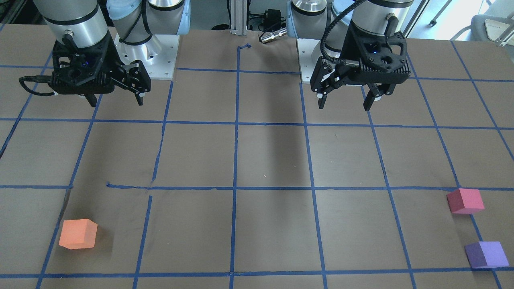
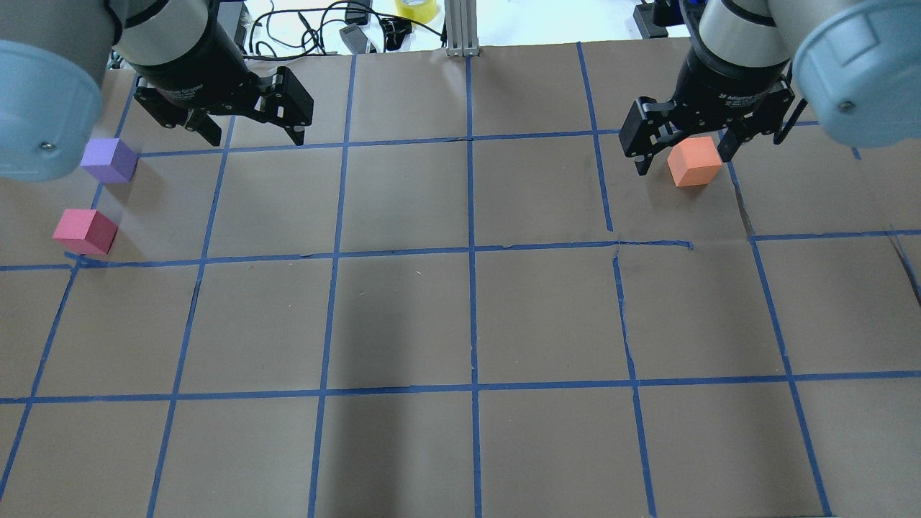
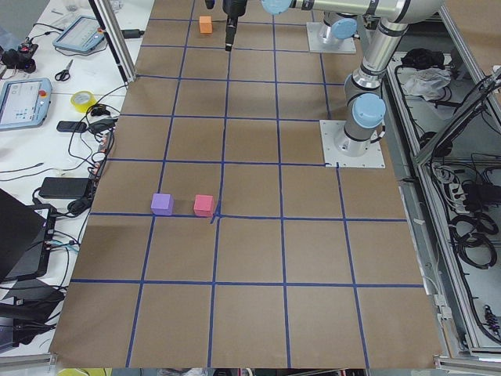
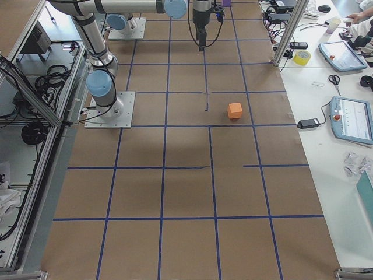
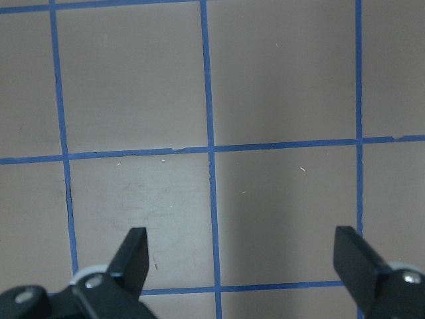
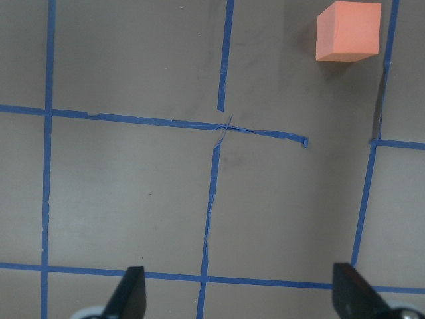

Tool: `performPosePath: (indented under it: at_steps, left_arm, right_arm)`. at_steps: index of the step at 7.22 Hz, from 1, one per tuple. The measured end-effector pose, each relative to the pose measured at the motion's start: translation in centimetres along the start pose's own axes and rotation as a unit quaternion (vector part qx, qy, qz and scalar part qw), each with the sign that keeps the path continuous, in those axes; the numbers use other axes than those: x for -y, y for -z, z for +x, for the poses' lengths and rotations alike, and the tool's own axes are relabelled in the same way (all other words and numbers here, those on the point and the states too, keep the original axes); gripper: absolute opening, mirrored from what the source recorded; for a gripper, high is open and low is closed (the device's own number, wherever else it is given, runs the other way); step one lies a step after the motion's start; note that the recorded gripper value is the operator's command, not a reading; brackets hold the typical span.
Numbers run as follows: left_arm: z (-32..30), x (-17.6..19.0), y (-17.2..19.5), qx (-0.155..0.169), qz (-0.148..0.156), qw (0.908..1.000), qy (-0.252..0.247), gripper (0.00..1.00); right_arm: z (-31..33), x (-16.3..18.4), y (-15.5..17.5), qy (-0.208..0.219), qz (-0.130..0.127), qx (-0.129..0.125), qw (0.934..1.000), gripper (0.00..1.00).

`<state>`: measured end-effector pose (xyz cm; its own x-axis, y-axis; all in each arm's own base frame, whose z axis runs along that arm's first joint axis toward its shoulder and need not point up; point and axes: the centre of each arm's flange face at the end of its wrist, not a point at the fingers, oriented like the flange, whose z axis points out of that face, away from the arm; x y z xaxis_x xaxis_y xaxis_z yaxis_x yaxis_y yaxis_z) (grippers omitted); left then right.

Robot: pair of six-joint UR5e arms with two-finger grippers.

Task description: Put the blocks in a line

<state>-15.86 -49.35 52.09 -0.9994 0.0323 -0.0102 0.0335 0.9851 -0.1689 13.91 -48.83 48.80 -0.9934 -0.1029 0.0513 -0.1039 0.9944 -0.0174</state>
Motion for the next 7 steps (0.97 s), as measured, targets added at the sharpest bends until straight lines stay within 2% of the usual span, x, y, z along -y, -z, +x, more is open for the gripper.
performPosePath:
  at_steps: [7]
  left_arm:
    - [-0.02,-0.2,0.12,0.001,-0.001,1.0,0.0,1.0]
  right_arm:
    - [0.01,0.07,-0.11,0.0,-0.001,0.0,1.0,1.0]
